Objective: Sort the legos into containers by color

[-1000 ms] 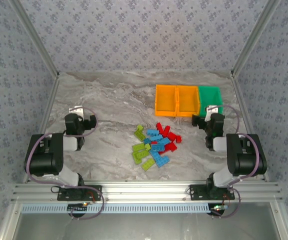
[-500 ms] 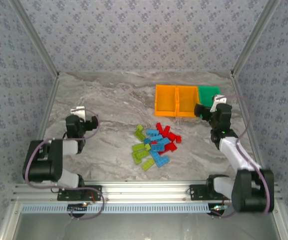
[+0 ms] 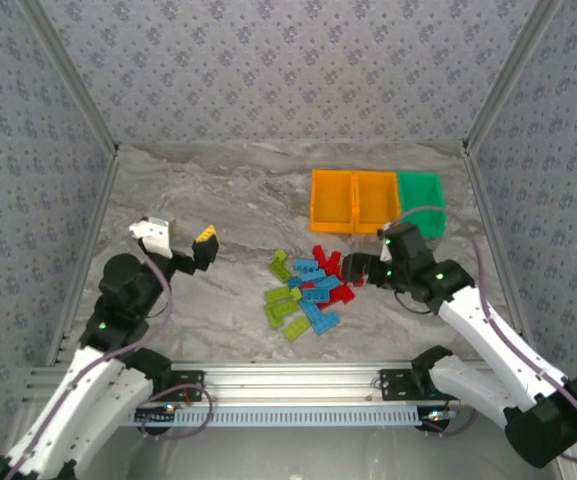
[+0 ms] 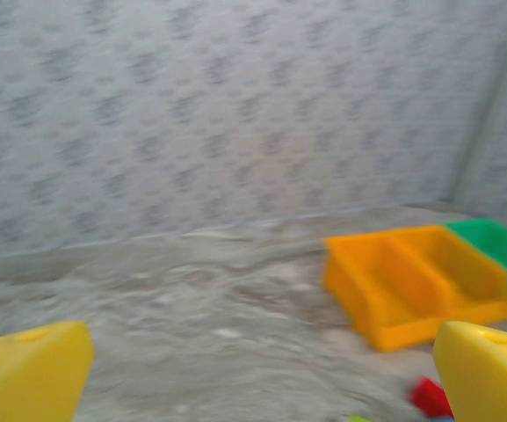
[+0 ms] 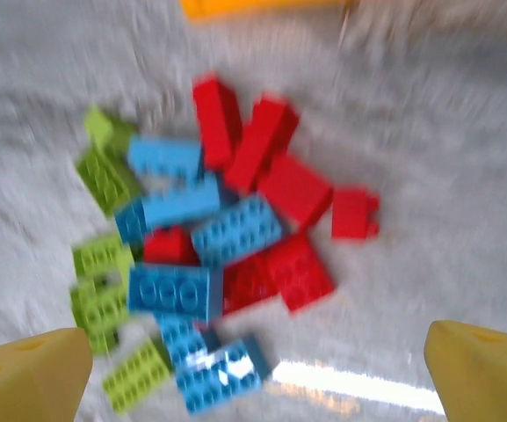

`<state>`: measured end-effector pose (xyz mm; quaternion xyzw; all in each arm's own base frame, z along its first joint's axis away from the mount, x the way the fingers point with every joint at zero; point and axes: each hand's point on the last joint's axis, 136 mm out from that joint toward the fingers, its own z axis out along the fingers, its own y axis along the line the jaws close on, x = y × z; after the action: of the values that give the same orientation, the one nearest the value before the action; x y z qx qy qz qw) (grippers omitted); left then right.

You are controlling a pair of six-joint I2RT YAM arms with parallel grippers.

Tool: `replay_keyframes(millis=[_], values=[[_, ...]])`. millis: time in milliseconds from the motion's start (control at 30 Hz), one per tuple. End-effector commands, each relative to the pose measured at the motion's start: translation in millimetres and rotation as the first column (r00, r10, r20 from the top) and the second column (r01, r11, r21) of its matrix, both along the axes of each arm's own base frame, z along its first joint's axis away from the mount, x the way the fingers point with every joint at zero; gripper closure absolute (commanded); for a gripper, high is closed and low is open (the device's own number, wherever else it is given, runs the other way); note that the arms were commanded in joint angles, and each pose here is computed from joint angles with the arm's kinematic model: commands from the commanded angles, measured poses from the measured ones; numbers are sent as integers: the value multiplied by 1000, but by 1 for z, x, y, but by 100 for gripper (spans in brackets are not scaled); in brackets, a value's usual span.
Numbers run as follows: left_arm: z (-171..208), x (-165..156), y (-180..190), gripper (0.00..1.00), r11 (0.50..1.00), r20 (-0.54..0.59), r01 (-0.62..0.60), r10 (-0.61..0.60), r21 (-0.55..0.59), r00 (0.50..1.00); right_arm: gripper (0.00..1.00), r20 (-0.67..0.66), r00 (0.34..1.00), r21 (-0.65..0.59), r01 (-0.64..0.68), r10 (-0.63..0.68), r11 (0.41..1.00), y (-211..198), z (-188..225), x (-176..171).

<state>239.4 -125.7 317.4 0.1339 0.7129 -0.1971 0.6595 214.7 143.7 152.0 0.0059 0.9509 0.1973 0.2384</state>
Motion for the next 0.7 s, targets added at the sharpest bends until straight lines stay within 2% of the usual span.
replay_keyframes(millis=[0,100,133,233,267,300,367,500,600,667], values=[[-37,-52,-44,1,923,-239,331,-282,196,929,0,-137,991,-127,-11,-6,992,-7,-23,-25],[-67,-93,-69,1,733,-388,564,-427,380,817,0,-173,984,-141,-69,44,988,11,-31,-25],[-80,-106,-74,1,641,-427,626,-463,444,777,0,-175,982,-126,-90,67,988,23,-32,-25],[-118,-135,-85,1,372,-512,740,-546,561,663,0,-161,978,-174,-163,136,971,52,-37,-20],[-127,-138,-87,1,323,-528,750,-553,577,645,0,-168,978,-213,-156,121,965,53,-41,-17],[-133,-137,-91,1,296,-537,753,-553,588,637,0,-166,983,-255,-122,81,959,52,-42,-10],[-140,-134,-100,1,281,-535,754,-562,594,631,0,-149,989,-312,-47,0,949,54,-44,-1],[-136,-132,-116,1,283,-490,756,-618,591,615,0,-88,996,-294,5,-32,956,86,-47,4],[-135,-136,-113,1,277,-500,764,-619,583,606,0,-84,992,-347,64,-99,936,84,-61,8],[-136,-139,-104,1,264,-512,765,-610,588,604,0,-101,990,-358,59,-101,932,88,-73,7]])
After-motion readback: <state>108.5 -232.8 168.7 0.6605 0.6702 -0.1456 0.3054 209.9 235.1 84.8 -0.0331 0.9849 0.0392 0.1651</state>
